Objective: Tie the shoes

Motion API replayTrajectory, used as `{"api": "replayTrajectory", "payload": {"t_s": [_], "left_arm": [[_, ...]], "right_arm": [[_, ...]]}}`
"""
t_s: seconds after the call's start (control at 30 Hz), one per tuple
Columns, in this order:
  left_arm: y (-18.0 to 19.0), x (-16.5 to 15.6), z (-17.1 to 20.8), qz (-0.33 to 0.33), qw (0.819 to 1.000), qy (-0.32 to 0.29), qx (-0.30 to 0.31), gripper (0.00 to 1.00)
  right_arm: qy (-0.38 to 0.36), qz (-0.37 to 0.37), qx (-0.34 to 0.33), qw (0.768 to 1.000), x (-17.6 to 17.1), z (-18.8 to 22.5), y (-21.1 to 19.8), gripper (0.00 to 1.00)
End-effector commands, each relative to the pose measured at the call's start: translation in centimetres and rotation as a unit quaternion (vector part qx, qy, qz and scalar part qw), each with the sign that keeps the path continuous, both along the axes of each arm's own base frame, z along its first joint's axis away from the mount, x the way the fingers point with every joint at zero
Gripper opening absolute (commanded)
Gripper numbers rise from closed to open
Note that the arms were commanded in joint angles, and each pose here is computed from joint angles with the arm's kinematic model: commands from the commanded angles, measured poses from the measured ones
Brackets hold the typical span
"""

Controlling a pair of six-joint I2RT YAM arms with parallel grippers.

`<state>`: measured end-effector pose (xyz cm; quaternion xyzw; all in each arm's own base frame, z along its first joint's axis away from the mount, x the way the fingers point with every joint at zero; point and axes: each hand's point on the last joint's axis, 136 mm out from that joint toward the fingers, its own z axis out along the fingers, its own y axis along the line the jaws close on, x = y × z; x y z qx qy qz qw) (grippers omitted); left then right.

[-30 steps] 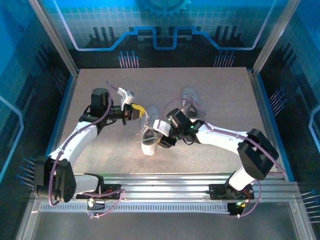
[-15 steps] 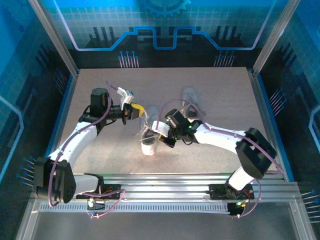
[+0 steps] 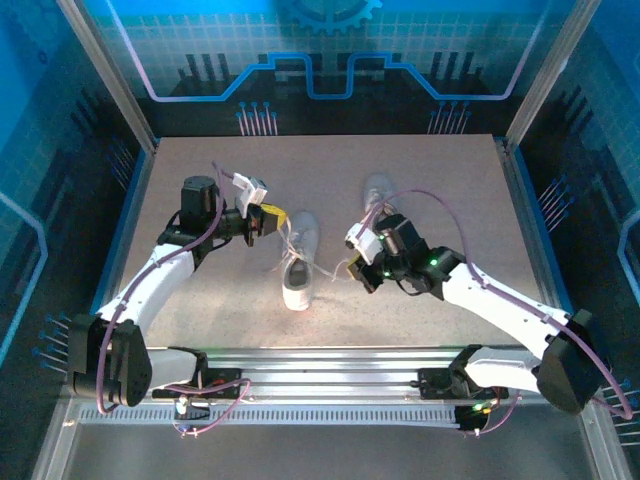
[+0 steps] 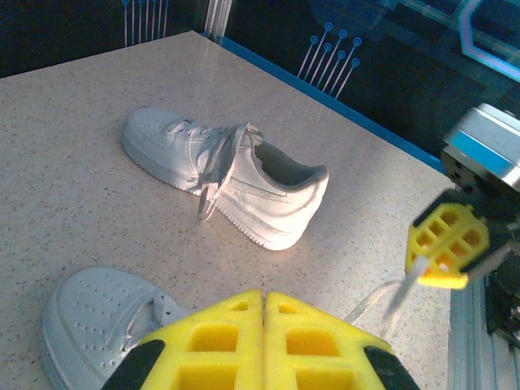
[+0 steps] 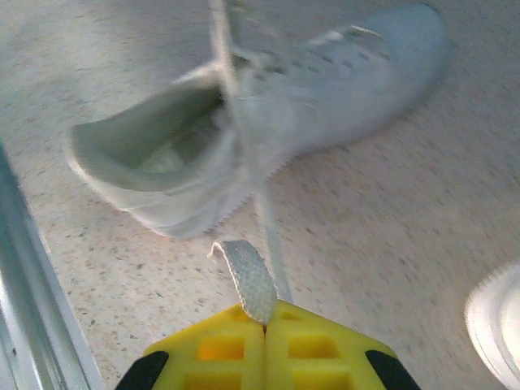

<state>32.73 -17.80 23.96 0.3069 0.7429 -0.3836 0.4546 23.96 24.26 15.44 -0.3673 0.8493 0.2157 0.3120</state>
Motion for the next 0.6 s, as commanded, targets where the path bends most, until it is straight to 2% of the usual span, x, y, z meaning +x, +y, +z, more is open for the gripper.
{"api": "replayTrajectory", "payload": {"t_s": [0.0,0.1,0.33,0.57], "left_arm": [[0.3,0.0,0.1,0.011,1.0,-0.006,-0.003,0.0],[0.4,0.0,-0.1,0.013,1.0,-0.006,-0.002,0.0],[0.7,0.0,-0.3,0.021,1.0,-0.005,0.0,0.0],[1.0,-0.1,-0.3,0.025,1.0,-0.008,-0.002,0.0]], "right_arm": [[0.101,-0.065,-0.04,0.992,-1.8,-2.3,-2.6,0.0],[0.13,-0.102,-0.091,0.982,-2.3,-4.1,-4.6,0.0],[0.165,-0.173,-0.152,0.959,-2.5,-5.9,-8.2,0.0],[0.169,-0.194,-0.163,0.952,-1.8,-5.8,-9.1,0.0]]}}
